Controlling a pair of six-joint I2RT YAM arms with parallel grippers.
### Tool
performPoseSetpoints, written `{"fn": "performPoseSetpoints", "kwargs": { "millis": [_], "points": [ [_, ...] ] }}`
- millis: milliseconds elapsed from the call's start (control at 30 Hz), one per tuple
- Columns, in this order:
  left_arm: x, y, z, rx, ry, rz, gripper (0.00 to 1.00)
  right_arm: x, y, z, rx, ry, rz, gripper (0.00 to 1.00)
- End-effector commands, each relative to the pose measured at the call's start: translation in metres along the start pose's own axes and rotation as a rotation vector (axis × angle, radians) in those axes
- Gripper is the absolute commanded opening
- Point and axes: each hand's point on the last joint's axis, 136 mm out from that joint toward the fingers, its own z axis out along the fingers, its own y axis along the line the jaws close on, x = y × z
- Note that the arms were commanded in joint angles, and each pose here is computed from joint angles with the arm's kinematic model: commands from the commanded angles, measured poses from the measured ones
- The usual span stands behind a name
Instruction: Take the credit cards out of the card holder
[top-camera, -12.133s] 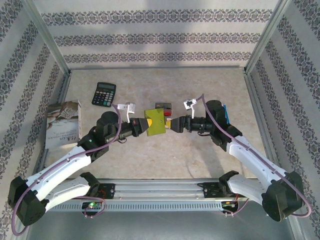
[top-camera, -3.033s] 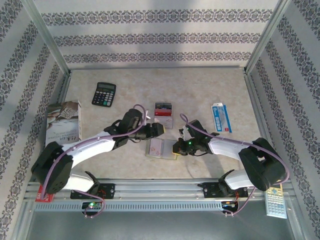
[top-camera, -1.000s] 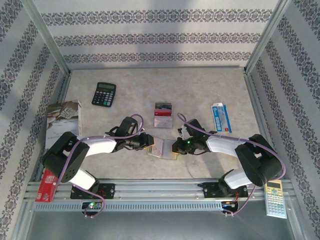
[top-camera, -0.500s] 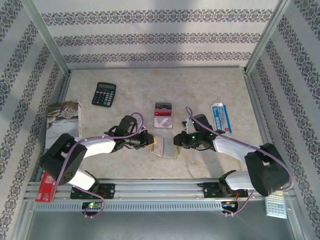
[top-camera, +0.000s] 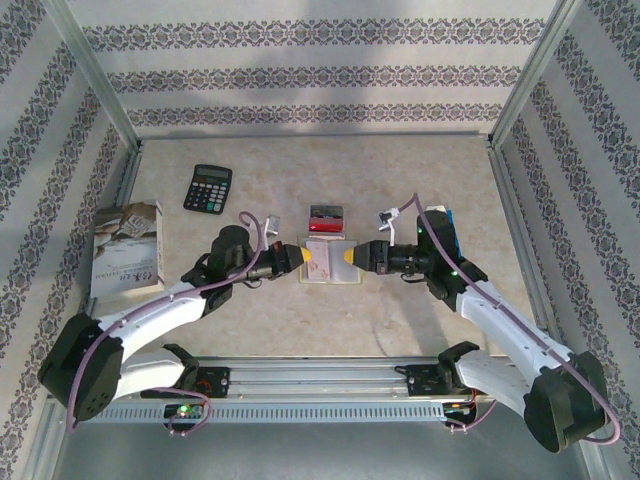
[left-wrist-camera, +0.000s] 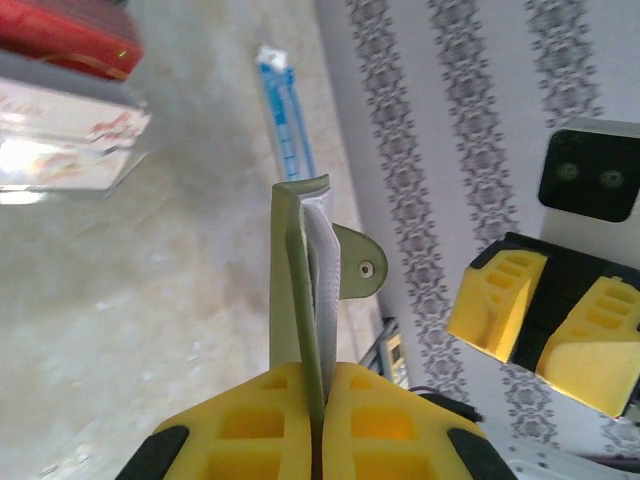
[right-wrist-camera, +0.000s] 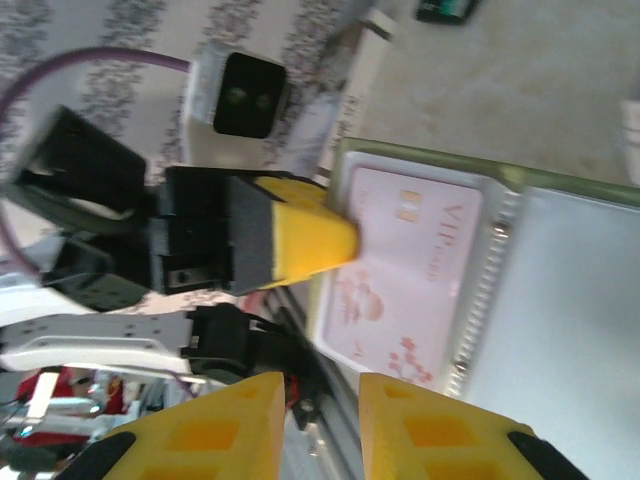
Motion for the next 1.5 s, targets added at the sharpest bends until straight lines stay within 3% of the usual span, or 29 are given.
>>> {"fn": "performPoseSetpoints", "kwargs": {
  "millis": [0,200,500,1467],
  "points": [
    [-0.019,-0.040,-0.009,0.142,-0.061,0.048,0.00,-0.009,0.031,-0.002,-0.115,0.019,-0.041,0.28],
    [-0.020,-0.066,-0.014,0.241,-0.044,0.073,0.00,-0.010,0.030,0.003,-0.132,0.050,-0.031,0.28],
    [-0.019,-0.077,-0.018,0.285,-0.039,0.099,0.00,-0.007,0.016,0.009,-0.118,0.074,-0.001,0.28],
    [-0.014,-0.075,-0.017,0.299,-0.021,0.106,0.00,-0.010,0.007,0.027,-0.092,0.109,0.023,0.32]
  ]
}}
